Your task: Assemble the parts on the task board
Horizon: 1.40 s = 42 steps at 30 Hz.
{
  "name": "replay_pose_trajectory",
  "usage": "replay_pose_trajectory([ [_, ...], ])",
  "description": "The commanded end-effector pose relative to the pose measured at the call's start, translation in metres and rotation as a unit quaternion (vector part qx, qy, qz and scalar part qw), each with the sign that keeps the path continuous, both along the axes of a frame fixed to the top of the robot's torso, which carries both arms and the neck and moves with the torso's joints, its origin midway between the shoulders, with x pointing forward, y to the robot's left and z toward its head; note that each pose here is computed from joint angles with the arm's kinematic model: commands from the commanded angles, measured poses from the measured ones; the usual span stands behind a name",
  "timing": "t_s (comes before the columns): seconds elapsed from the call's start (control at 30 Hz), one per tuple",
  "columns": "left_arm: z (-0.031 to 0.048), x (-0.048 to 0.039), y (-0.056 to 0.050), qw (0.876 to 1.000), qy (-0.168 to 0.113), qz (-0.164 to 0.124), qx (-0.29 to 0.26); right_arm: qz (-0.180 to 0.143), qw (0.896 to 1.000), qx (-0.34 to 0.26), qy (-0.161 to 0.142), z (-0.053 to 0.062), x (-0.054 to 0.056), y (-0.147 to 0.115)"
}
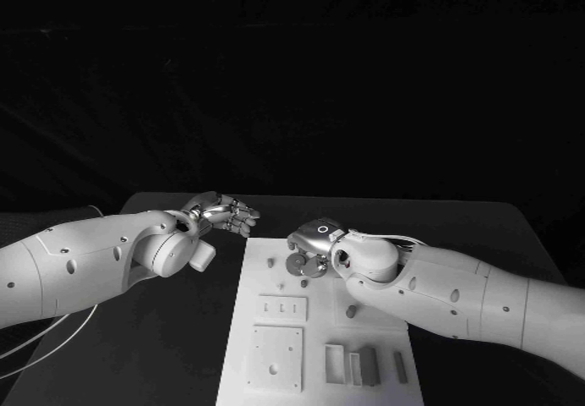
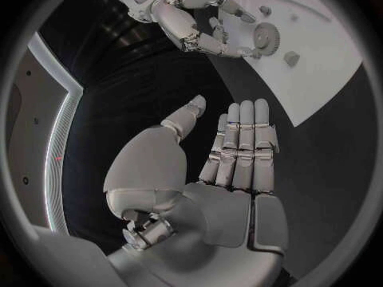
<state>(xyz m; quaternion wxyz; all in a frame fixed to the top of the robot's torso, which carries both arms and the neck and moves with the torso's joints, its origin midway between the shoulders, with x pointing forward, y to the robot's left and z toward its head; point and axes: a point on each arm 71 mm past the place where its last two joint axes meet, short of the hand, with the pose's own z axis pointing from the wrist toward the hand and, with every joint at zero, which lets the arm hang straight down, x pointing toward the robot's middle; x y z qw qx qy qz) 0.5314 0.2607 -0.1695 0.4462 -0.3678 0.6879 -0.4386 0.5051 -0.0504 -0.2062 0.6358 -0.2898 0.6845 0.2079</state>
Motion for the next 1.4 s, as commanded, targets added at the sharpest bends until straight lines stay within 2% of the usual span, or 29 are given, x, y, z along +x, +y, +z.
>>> replay_pose_trajectory([
  [0.03,0.0019,0.0002,0.002,1.0,-0.003,-0.002,-0.001,0.005,1.0,0.026,-0.005,0.006,-0.004,-0.004],
  [0.2,0.0028,0.0018,0.006,1.0,-0.006,0.002,0.001,0.006,0.999,0.049,-0.017,0.018,-0.007,-0.013],
  [0.33,0.0027,0.0025,0.007,1.0,-0.007,0.003,0.001,-0.004,0.998,0.065,-0.002,0.021,-0.005,-0.023],
  [0.5,0.0026,0.0034,0.008,1.0,-0.007,0.006,0.002,-0.01,0.997,0.067,0.019,0.019,-0.002,-0.027],
  [0.77,0.0025,0.0044,0.007,1.0,-0.007,0.005,0.002,-0.012,0.998,0.056,0.028,0.013,0.005,-0.023],
  [0.93,0.0024,0.0049,0.007,1.0,-0.006,0.004,0.003,-0.018,0.998,0.044,0.035,0.006,0.01,-0.019],
  [1.07,0.0023,0.0048,0.005,1.0,-0.006,0.003,0.002,-0.018,0.998,0.041,0.042,-0.001,0.009,-0.018],
  [1.23,0.0021,0.0045,0.006,1.0,-0.005,0.002,0.002,-0.022,0.998,0.045,0.039,-0.001,0.008,-0.023],
  [1.4,0.0023,0.0043,0.007,1.0,-0.006,0.003,0.002,-0.029,0.997,0.063,0.033,0.002,0.006,-0.042],
])
